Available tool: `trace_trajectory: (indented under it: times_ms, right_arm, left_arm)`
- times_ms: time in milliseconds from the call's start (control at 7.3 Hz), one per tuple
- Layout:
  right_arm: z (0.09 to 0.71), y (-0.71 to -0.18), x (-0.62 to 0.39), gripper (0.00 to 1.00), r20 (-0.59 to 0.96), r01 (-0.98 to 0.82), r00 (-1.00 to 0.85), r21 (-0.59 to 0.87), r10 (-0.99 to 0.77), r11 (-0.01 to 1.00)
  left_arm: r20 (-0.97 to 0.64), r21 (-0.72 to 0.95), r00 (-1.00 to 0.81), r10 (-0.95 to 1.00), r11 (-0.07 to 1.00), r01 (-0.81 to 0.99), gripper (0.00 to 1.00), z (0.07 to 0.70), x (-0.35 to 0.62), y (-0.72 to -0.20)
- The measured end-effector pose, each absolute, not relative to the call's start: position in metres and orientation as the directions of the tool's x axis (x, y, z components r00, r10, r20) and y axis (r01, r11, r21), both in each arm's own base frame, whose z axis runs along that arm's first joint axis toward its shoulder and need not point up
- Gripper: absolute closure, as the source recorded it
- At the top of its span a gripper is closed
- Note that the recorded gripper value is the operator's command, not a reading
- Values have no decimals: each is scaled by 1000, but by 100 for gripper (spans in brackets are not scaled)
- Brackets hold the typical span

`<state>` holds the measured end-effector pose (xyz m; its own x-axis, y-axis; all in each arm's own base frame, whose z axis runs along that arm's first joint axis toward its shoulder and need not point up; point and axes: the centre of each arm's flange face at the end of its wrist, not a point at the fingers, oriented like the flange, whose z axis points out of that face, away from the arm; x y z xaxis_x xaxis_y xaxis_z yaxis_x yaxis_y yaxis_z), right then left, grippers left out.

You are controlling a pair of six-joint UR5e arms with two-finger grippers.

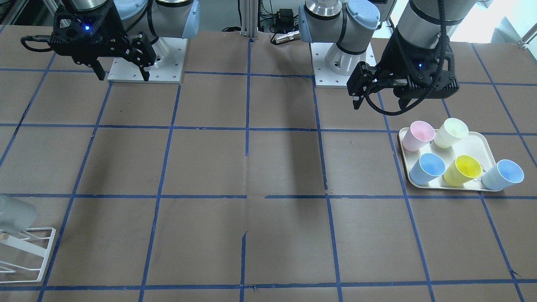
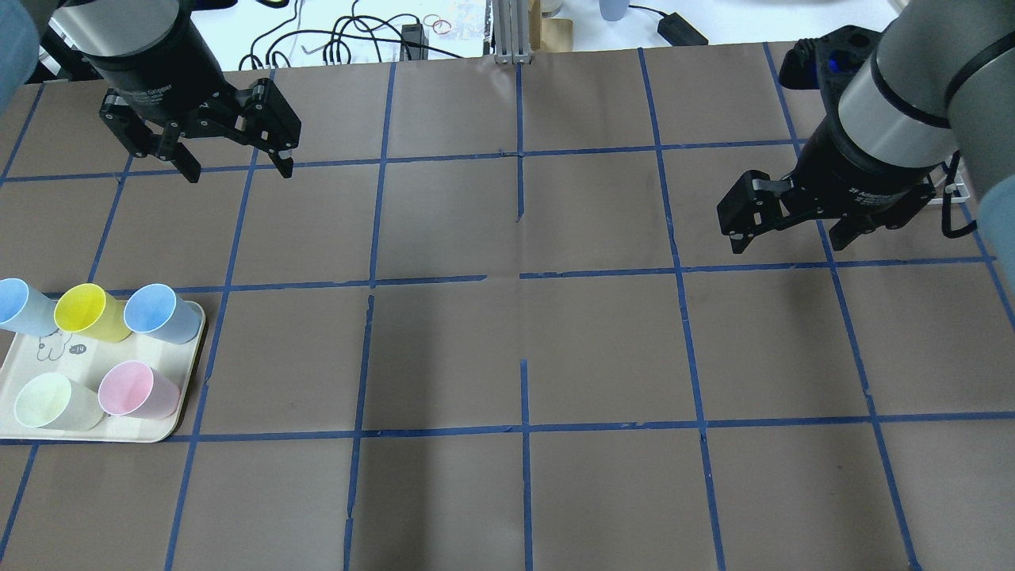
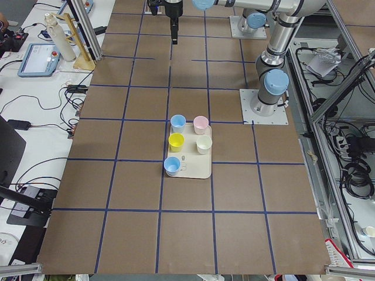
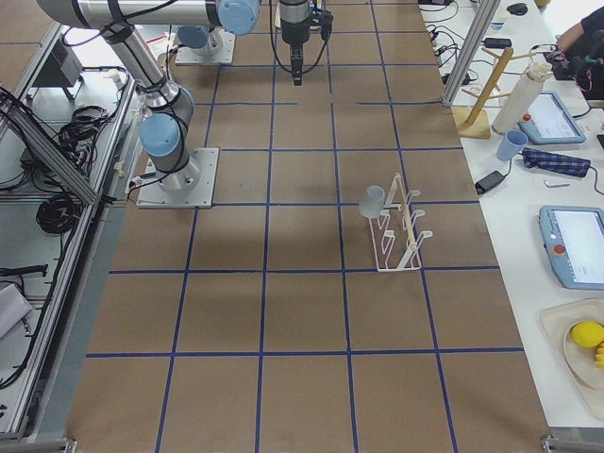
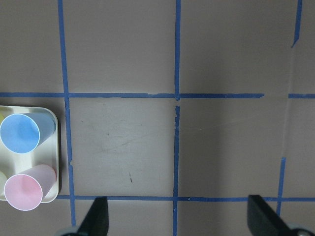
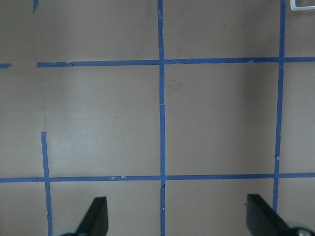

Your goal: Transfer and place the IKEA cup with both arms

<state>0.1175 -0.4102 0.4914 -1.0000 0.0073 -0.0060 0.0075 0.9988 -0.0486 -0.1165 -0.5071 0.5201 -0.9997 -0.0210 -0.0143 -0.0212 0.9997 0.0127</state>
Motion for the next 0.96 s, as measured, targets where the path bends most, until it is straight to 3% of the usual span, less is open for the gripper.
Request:
trace_trajectory:
  times_ms: [958]
  right_arm:
    - [488, -411, 118, 0, -11, 21, -1000, -42, 21, 999]
  left_arm:
    - [-22, 18, -999, -25, 1000, -26, 0, 519, -119, -502]
